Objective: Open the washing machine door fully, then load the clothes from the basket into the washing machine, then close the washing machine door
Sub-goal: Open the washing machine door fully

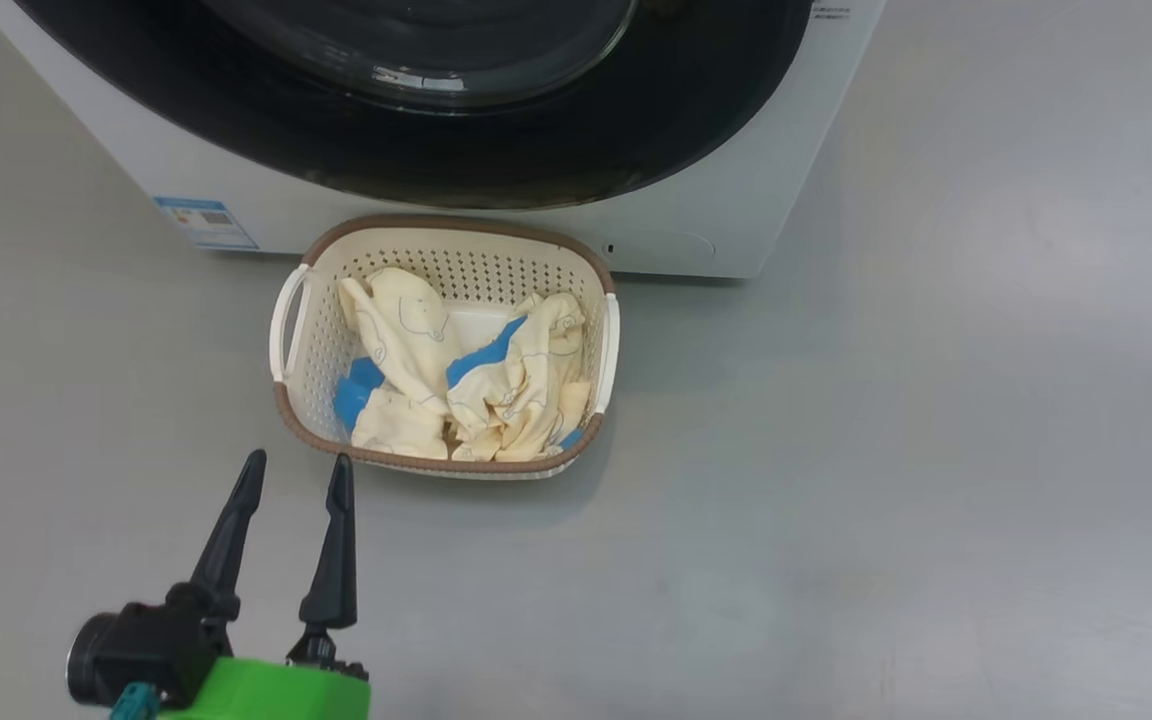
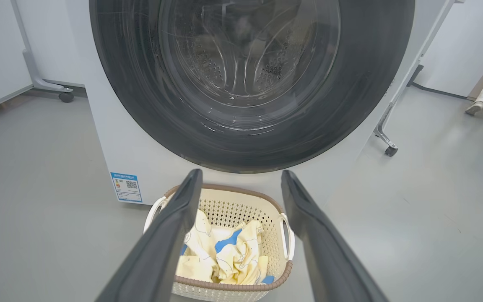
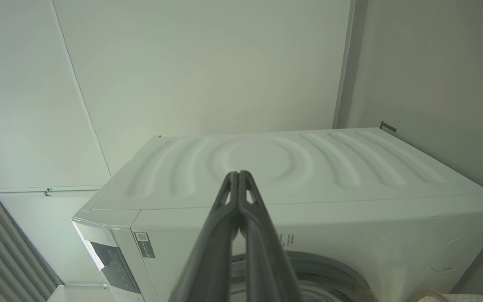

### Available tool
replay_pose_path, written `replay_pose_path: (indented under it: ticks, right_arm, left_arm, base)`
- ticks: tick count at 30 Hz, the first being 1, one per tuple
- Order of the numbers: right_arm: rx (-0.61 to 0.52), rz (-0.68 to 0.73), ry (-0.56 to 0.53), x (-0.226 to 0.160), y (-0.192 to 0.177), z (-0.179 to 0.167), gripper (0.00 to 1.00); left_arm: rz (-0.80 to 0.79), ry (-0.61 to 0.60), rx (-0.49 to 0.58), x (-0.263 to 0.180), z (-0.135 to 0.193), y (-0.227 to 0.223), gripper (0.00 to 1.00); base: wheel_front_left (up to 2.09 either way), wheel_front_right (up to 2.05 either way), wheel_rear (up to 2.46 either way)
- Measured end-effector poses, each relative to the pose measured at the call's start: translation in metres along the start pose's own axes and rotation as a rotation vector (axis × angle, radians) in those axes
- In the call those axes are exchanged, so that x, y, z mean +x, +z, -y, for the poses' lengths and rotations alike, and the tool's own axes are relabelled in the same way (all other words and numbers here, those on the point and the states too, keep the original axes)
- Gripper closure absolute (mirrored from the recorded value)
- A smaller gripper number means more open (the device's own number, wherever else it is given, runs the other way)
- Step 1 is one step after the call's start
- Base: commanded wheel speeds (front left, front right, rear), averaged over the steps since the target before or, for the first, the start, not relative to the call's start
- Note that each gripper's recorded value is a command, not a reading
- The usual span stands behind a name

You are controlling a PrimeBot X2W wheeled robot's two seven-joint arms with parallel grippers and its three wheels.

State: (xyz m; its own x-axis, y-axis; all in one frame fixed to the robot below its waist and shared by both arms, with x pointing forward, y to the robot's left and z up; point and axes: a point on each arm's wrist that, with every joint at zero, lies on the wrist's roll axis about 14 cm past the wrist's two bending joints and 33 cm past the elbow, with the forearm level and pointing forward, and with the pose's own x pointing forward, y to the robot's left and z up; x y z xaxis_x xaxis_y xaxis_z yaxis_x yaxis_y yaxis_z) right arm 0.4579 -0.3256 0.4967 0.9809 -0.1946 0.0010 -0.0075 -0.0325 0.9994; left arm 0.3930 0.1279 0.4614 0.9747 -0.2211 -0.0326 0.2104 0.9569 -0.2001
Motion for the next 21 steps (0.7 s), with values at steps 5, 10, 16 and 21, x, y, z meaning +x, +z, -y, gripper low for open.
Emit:
replay_pose_path:
  ticks: [5, 10, 16, 21]
  right_arm:
    - [-0.03, -0.136, -0.021, 0.028, -0.023, 0.009, 1.0]
    - [-0.05, -0.257, -0.013, 0.056, -0.057, 0.012, 1.0]
    - [-0.062, -0.413, 0.04, 0.083, -0.111, 0.0, 1.0]
    - [-0.068, -0.498, 0.079, 0.096, -0.143, -0.009, 1.0]
  left_arm:
    - [-0.018, 0.023, 0.011, 0.0, -0.011, -0.005, 0.0]
    - [-0.04, 0.055, 0.016, -0.002, -0.022, -0.012, 0.0]
    - [-0.037, 0.088, 0.026, -0.004, -0.032, -0.011, 0.0]
    - [-0.036, 0.127, 0.027, -0.011, -0.04, -0.009, 0.0]
  base:
    - [0.0, 0.0, 0.0]
    - [0.0, 0.0, 0.0]
    - [0.0, 0.0, 0.0]
    - [0.0, 0.0, 0.0]
